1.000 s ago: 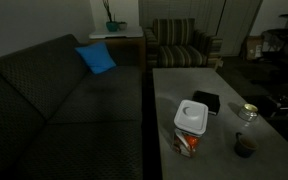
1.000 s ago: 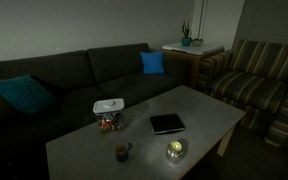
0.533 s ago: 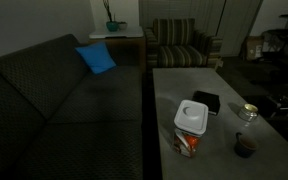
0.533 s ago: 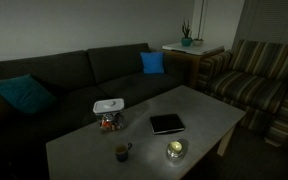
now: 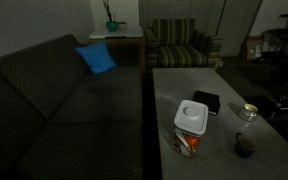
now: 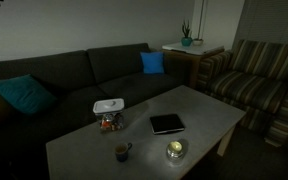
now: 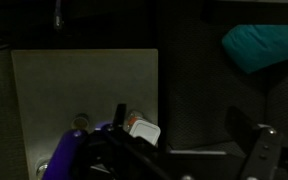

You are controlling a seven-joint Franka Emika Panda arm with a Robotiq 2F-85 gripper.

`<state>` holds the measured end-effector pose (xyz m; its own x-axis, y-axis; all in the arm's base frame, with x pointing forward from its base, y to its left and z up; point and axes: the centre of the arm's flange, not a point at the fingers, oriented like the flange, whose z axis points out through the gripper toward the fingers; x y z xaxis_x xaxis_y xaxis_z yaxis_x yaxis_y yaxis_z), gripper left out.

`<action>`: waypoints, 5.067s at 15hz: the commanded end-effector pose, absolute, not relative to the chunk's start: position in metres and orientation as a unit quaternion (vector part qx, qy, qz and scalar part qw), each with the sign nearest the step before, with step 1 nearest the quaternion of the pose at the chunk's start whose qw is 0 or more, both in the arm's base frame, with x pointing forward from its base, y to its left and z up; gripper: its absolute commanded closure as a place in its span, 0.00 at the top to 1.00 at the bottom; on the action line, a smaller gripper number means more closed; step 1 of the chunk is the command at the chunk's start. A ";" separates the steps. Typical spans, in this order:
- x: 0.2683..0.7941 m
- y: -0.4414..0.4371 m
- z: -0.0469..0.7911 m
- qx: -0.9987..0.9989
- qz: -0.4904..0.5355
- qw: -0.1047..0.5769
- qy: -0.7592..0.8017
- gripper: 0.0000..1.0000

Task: Press the object on the lid of the bowl

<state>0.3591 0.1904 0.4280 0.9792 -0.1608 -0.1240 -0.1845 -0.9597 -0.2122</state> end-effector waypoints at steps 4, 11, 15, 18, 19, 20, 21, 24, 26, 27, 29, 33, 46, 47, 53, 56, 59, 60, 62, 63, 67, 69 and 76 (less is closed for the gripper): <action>0.362 0.193 0.420 -0.991 0.030 0.114 0.056 1.00; 0.412 0.196 0.358 -0.991 -0.046 0.122 -0.007 1.00; 0.437 0.196 0.308 -0.994 -0.018 0.109 0.004 1.00; 0.421 0.193 0.310 -0.994 -0.015 0.110 0.009 1.00; 0.424 0.194 0.306 -0.994 -0.012 0.110 0.009 1.00; 0.426 0.195 0.306 -0.994 -0.012 0.111 0.009 1.00; 0.427 0.195 0.307 -0.994 -0.013 0.111 0.009 1.00; 0.433 0.201 0.299 -0.990 -0.078 0.115 -0.016 1.00; 0.450 0.207 0.280 -0.990 -0.079 0.111 -0.034 1.00; 0.456 0.210 0.269 -0.990 -0.080 0.109 -0.043 1.00; 0.466 0.217 0.243 -0.990 -0.089 0.091 -0.056 1.00; 0.486 0.236 0.181 -0.990 -0.085 0.055 -0.097 1.00; 0.512 0.227 0.124 -0.992 -0.044 0.043 -0.113 1.00; 0.518 0.233 0.117 -0.990 -0.041 0.044 -0.124 1.00; 0.559 0.267 0.073 -0.984 -0.032 0.025 -0.176 1.00; 0.578 0.271 0.053 -0.984 -0.029 0.006 -0.177 0.75; 0.594 0.270 0.048 -0.985 -0.039 0.004 -0.171 0.58; 0.599 0.270 0.048 -0.985 -0.042 0.006 -0.169 0.53; 0.607 0.267 0.049 -0.986 -0.047 0.011 -0.162 0.38; 0.610 0.265 0.049 -0.986 -0.048 0.012 -0.160 0.30; 0.621 0.251 0.057 -0.988 -0.049 0.012 -0.146 0.04; 0.626 0.242 0.059 -0.990 -0.052 0.005 -0.134 0.00; 0.621 0.220 0.050 -0.994 -0.028 -0.008 -0.107 0.00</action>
